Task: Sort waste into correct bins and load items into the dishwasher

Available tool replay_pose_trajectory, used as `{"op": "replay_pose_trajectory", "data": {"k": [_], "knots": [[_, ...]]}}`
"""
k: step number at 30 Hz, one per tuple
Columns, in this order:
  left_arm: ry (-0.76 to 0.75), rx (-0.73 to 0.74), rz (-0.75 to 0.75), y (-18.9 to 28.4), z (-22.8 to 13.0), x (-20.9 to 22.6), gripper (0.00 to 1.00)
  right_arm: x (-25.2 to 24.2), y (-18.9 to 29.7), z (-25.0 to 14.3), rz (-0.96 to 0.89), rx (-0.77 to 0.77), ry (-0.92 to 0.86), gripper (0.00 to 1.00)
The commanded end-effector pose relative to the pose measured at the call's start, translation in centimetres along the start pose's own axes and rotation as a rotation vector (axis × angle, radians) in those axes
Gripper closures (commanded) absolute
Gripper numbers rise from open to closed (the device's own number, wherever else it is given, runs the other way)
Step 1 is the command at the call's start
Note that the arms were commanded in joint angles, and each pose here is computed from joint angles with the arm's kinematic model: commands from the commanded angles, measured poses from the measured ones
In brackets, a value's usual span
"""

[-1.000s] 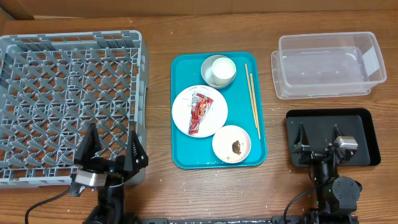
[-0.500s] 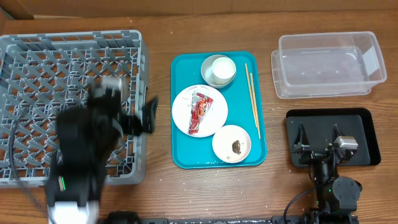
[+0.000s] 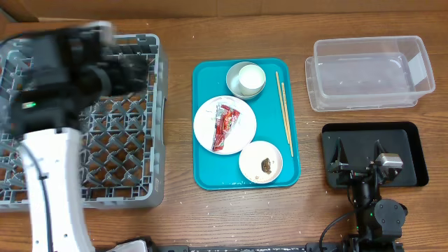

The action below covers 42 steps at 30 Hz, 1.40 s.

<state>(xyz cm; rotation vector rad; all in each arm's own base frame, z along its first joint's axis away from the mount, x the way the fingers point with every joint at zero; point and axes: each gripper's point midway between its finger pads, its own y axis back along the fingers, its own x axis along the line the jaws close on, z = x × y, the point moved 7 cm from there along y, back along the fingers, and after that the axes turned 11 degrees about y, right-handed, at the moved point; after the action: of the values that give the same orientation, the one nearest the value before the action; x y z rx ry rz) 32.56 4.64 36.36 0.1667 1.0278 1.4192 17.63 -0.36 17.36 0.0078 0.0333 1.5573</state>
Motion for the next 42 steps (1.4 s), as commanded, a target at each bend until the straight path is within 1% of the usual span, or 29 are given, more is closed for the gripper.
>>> {"op": "replay_pose_trajectory", "data": {"k": [1, 3, 6, 8, 10, 12, 14, 16, 18, 22, 24, 25, 26, 28, 32, 33, 37, 39, 42], "knots": [[0.250, -0.076, -0.045, 3.2, 2.4, 5.0, 0.00, 0.2, 0.0, -0.2, 0.011, -0.002, -0.007, 0.00], [0.341, -0.101, -0.056, 4.8, 2.7, 7.9, 0.00, 0.2, 0.0, -0.2, 0.011, -0.002, -0.007, 0.00], [0.463, -0.131, -0.025, 6.7, 2.5, 11.1, 0.00, 0.2, 0.0, -0.2, 0.011, -0.002, -0.007, 0.00], [0.505, -0.145, 0.004, 7.5, 2.2, 12.4, 0.00, 0.2, 0.0, 0.0, 0.011, -0.015, -0.007, 0.00], [0.518, -0.153, 0.018, 7.8, 2.1, 12.9, 0.00, 0.6, 0.0, 1.1, 0.053, -0.080, -0.048, 0.00], [0.519, -0.156, 0.035, 7.8, 2.1, 13.0, 0.00, 1.8, 0.5, 3.3, 0.190, -0.191, -0.142, 0.00], [0.520, -0.159, 0.063, 7.8, 2.1, 13.3, 0.00, 2.6, 1.1, 5.0, 0.284, -0.282, -0.175, 0.00], [0.524, -0.167, 0.114, 7.8, 2.0, 13.8, 0.00, 2.6, 1.6, 6.2, 0.295, -0.353, -0.160, 0.00], [0.527, -0.175, 0.160, 7.9, 2.0, 14.3, 0.00, 2.6, 2.5, 8.2, 0.304, -0.484, -0.140, 0.00], [0.530, -0.186, 0.236, 8.1, 1.9, 15.0, 0.00, 2.5, 6.2, 13.1, 0.327, -0.815, -0.109, 0.00], [0.532, -0.191, 0.264, 8.2, 1.8, 15.3, 0.00, 2.4, 7.6, 15.5, 0.325, -0.896, -0.094, 0.00], [0.533, -0.192, 0.271, 8.2, 1.8, 15.3, 0.00, 2.5, 7.8, 17.0, 0.333, -0.893, -0.089, 0.00], [0.532, -0.192, 0.274, 8.2, 1.8, 15.4, 0.00, 2.7, 7.8, 18.3, 0.348, -0.862, -0.077, 0.00], [0.532, -0.192, 0.274, 8.2, 1.8, 15.4, 0.00, 3.3, 7.0, 20.9, 0.394, -0.748, -0.029, 0.00], [0.532, -0.192, 0.274, 8.2, 1.8, 15.4, 0.00, 4.9, 3.5, 24.9, 0.535, -0.418, 0.043, 0.00], [0.532, -0.192, 0.274, 8.2, 1.8, 15.4, 0.00, 5.4, 1.6, 25.9, 0.596, -0.264, 0.020, 0.00], [0.532, -0.192, 0.274, 8.2, 1.8, 15.4, 0.00, 6.3, -2.6, 27.0, 0.714, 0.093, -0.097, 0.00], [0.532, -0.192, 0.274, 8.2, 1.8, 15.4, 0.00, 6.6, -4.6, 26.5, 0.753, 0.235, -0.157, 0.00], [0.532, -0.192, 0.274, 8.2, 1.8, 15.4, 0.00, 7.6, -7.3, 25.8, 0.880, 0.394, -0.349, 0.00]]}}
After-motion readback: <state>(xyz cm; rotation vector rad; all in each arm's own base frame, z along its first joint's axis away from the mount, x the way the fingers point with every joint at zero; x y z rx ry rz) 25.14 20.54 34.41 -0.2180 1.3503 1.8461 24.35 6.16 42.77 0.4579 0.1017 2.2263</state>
